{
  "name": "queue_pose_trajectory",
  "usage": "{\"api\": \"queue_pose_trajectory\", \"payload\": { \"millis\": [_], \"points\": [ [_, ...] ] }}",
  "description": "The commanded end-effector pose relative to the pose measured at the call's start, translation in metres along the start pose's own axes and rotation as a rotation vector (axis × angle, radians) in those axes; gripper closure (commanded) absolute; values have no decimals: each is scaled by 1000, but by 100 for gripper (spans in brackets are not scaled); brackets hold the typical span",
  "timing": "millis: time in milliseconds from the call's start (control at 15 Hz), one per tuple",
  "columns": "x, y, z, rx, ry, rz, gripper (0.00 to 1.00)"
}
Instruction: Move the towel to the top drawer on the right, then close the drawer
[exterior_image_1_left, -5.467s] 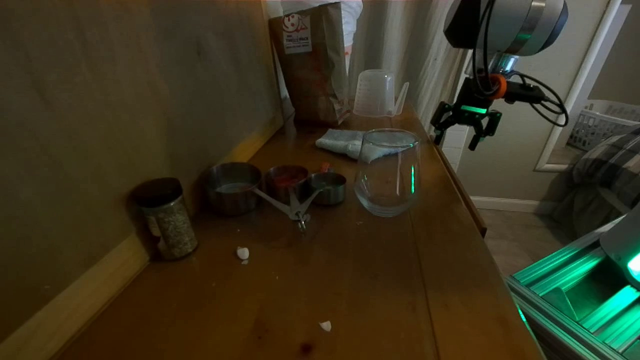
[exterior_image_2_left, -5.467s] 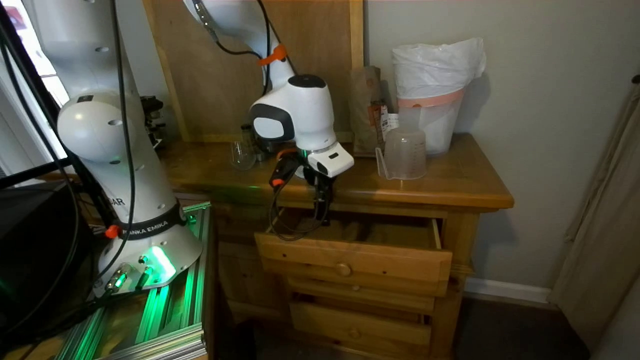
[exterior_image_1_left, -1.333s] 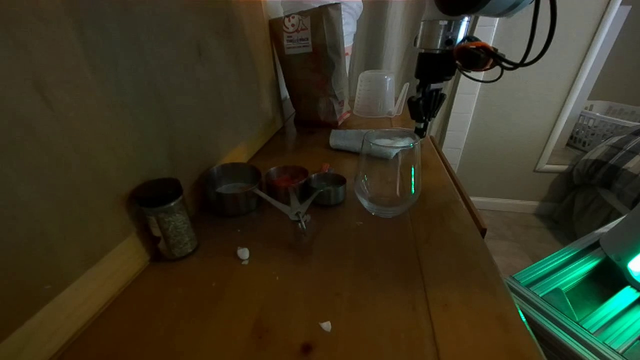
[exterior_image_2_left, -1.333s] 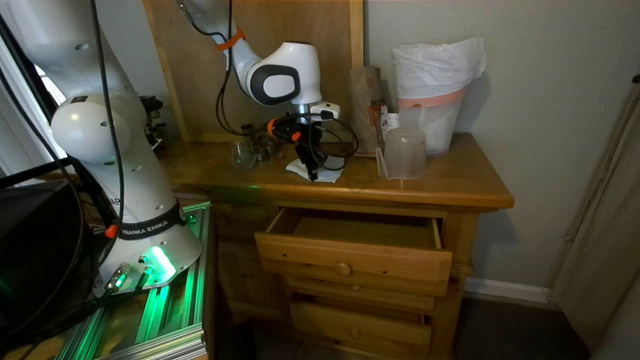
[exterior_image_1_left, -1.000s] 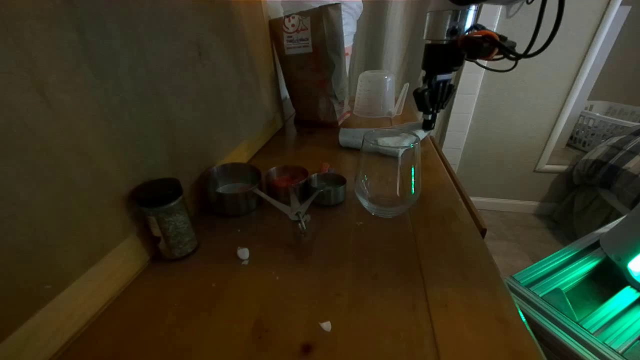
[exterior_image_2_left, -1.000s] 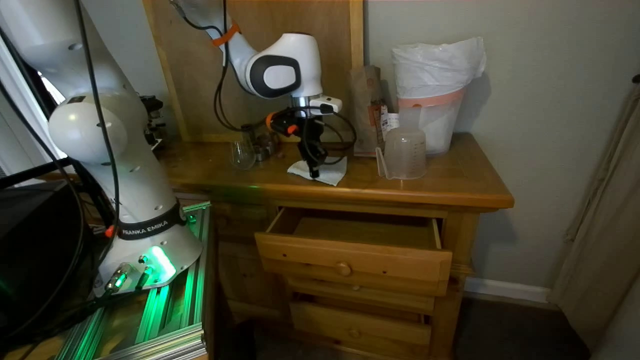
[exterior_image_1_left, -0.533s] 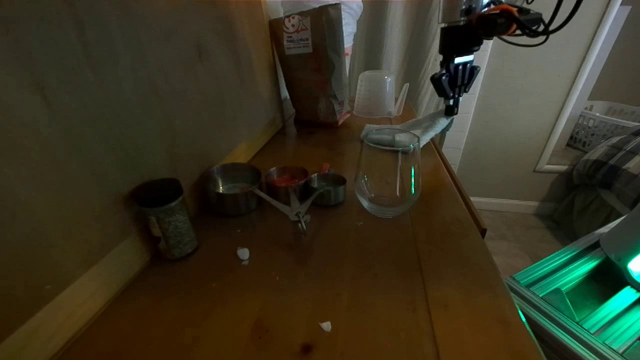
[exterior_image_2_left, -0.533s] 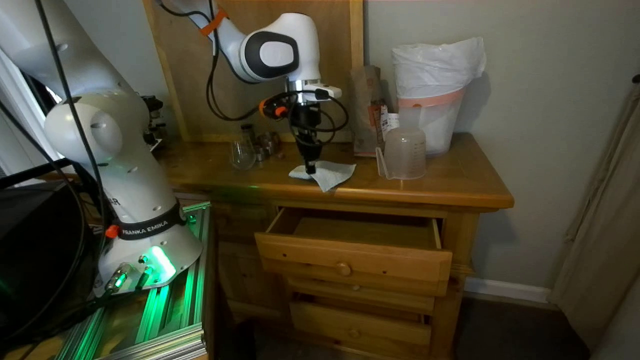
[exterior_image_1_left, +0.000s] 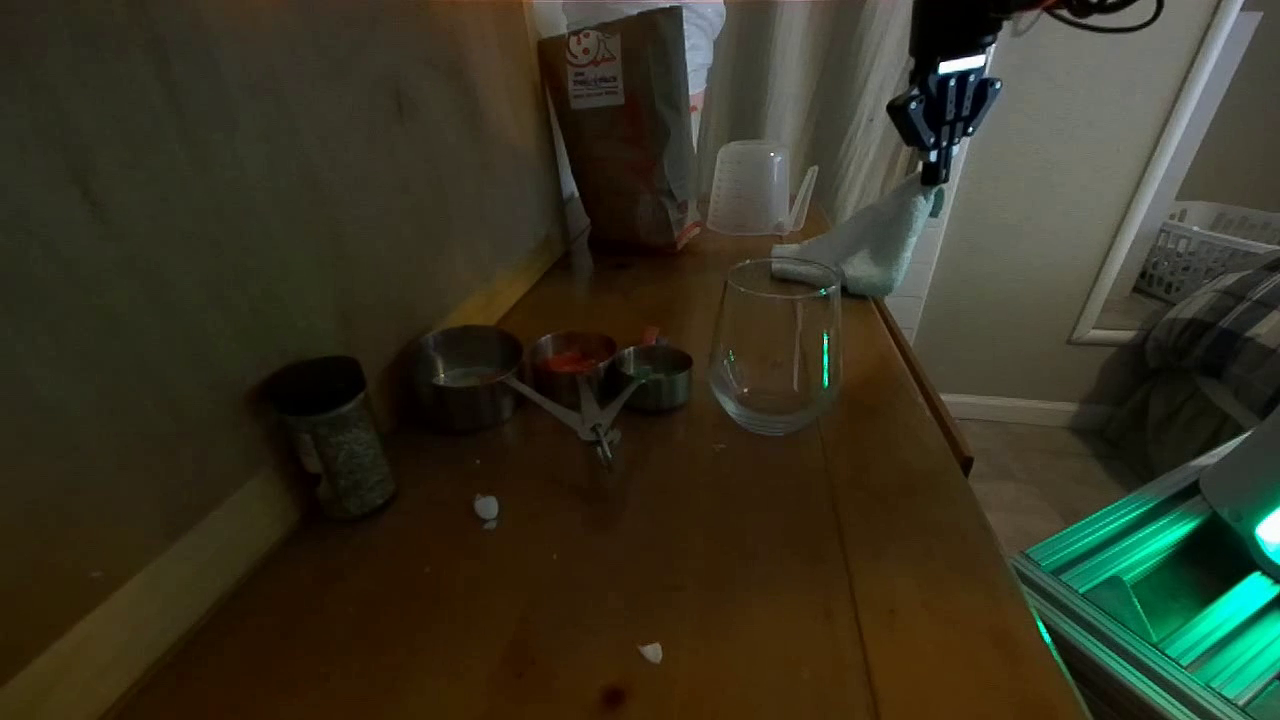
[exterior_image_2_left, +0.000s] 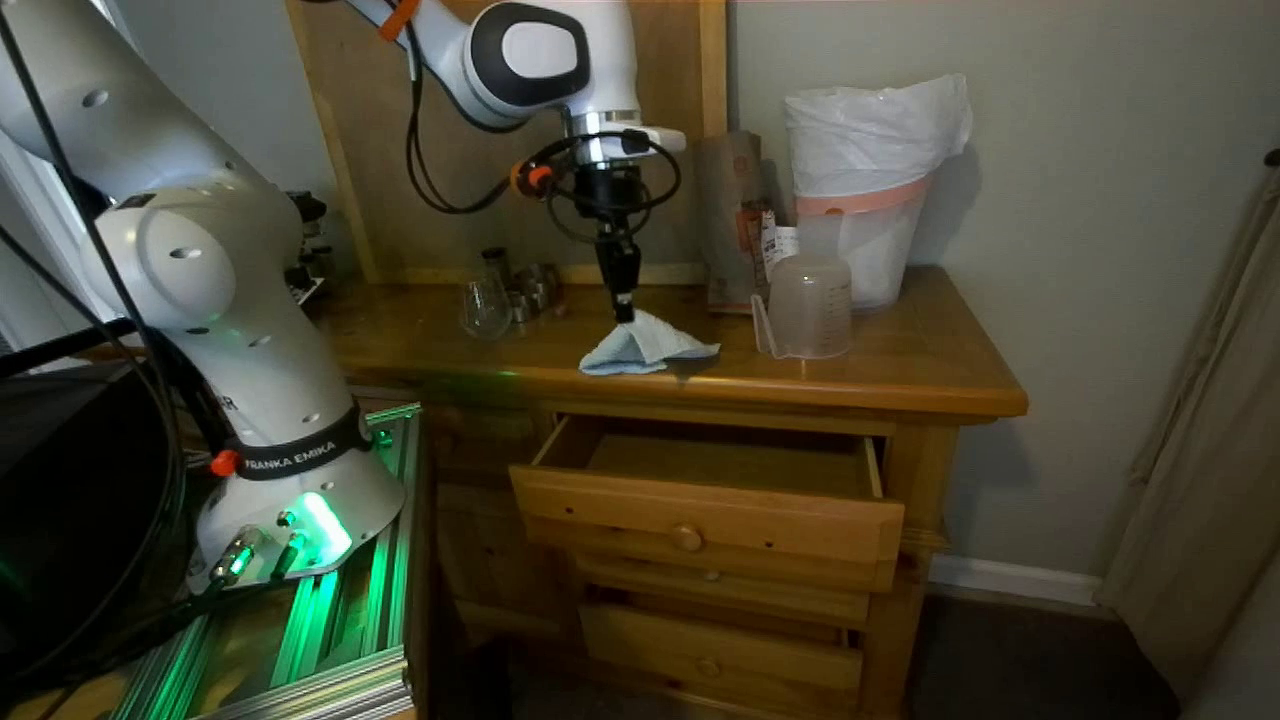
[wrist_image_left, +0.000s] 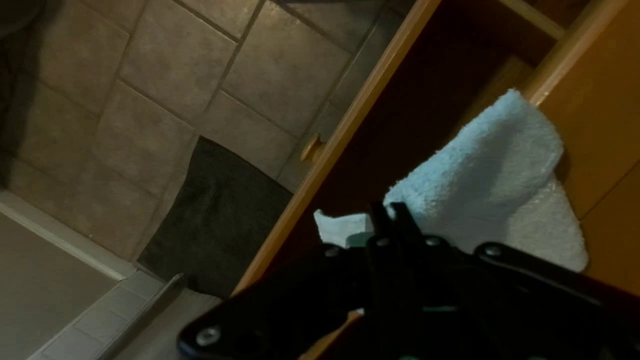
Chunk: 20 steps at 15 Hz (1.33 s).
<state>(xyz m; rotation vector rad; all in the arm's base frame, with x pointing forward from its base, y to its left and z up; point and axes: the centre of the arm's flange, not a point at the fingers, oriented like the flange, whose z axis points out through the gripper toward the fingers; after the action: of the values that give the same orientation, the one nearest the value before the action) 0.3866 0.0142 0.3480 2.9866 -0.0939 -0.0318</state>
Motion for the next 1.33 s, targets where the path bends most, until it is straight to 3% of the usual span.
{"api": "queue_pose_trajectory", "payload": {
  "millis": [0, 600, 1267],
  "points": [
    [-5, 15, -29, -65, 49, 79, 98],
    [-3, 33, -51, -86, 125, 209, 98],
    [11, 29, -1, 18, 48, 249, 98]
  ]
}}
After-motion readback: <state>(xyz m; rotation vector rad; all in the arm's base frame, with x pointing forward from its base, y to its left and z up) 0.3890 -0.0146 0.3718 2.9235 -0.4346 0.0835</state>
